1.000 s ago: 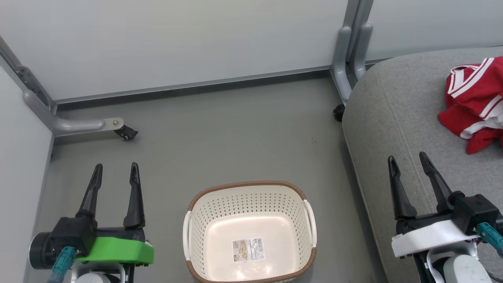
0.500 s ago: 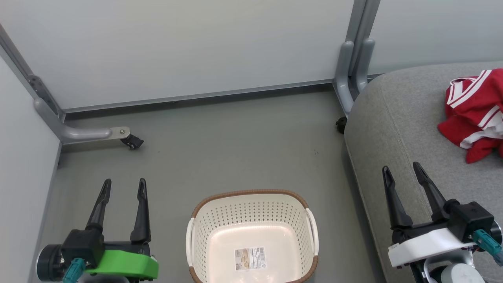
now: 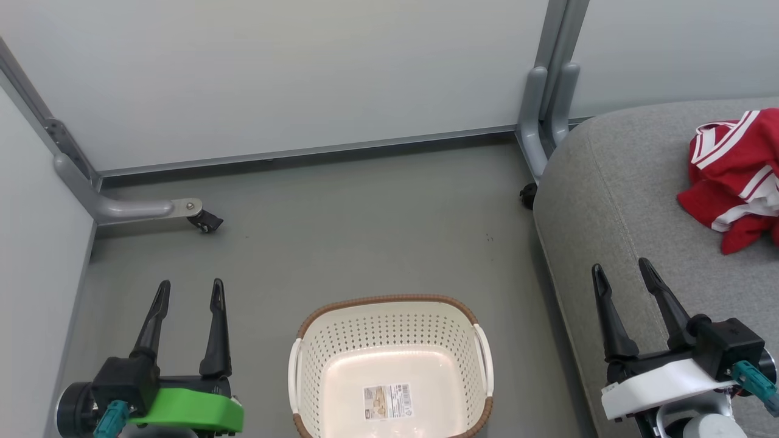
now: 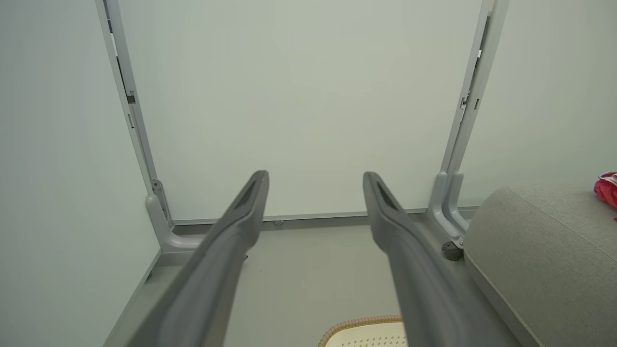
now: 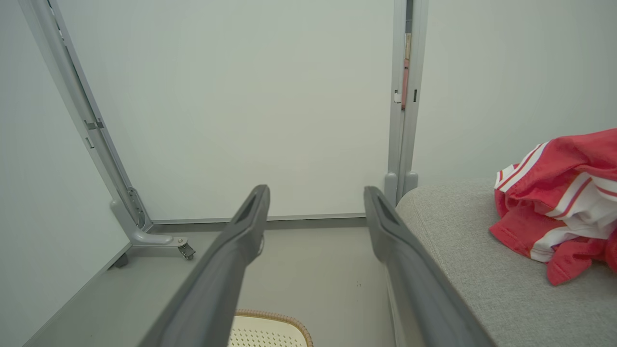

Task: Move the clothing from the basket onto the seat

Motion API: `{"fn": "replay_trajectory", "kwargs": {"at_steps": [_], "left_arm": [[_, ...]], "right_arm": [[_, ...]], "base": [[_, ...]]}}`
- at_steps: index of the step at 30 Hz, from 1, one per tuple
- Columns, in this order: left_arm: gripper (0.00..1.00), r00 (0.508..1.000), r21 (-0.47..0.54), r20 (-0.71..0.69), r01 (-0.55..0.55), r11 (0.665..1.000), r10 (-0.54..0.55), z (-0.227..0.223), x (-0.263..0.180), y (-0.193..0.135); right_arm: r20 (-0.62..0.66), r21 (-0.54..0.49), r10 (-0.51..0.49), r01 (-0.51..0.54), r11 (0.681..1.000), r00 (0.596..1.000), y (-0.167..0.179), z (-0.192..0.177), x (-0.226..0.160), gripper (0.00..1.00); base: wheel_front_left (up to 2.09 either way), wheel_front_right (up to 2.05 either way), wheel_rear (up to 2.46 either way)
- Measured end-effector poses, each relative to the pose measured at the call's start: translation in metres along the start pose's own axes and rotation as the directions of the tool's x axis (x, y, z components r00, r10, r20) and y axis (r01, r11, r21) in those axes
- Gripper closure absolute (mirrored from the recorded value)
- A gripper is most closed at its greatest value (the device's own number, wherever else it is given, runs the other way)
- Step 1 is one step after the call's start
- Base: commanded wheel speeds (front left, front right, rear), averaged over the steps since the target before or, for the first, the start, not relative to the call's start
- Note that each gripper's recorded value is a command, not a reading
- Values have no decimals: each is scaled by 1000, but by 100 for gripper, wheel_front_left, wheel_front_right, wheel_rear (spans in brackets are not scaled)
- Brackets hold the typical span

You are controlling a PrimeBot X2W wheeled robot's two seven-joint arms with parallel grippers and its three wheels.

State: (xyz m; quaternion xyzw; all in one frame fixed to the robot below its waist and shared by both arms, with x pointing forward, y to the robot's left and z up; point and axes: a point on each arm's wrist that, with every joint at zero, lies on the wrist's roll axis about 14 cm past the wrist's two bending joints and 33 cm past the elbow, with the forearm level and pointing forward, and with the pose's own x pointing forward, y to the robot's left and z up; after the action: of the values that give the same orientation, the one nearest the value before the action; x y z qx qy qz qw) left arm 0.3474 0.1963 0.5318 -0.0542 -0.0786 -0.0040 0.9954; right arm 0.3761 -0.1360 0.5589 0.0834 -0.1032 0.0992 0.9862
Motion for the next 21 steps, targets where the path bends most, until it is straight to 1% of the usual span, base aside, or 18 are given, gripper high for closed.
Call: {"fn": "replay_trajectory", "kwargs": {"at_steps": [11,12,18,21], "left_arm": [[0,1000,13,-12,-14,1000,14,-4,-1,4],[100,1000,13,-10,-16,1000,16,-4,-2,4],[100,997,-7,-78,-25,1000,24,-24,-7,3],[100,994,-47,-102,-42,998,37,-29,-8,4]], "right_arm": [[-4,3,3,-3,1000,1000,1,-2,1,0],[-3,3,3,-3,1000,1000,1,-1,0,100],[-66,19,-9,10,1000,998,0,-21,-6,100],[-82,63,-22,27,998,996,-2,-26,-8,100]], "base": [[0,0,0],[0,0,0],[0,0,0],[0,0,0]]}}
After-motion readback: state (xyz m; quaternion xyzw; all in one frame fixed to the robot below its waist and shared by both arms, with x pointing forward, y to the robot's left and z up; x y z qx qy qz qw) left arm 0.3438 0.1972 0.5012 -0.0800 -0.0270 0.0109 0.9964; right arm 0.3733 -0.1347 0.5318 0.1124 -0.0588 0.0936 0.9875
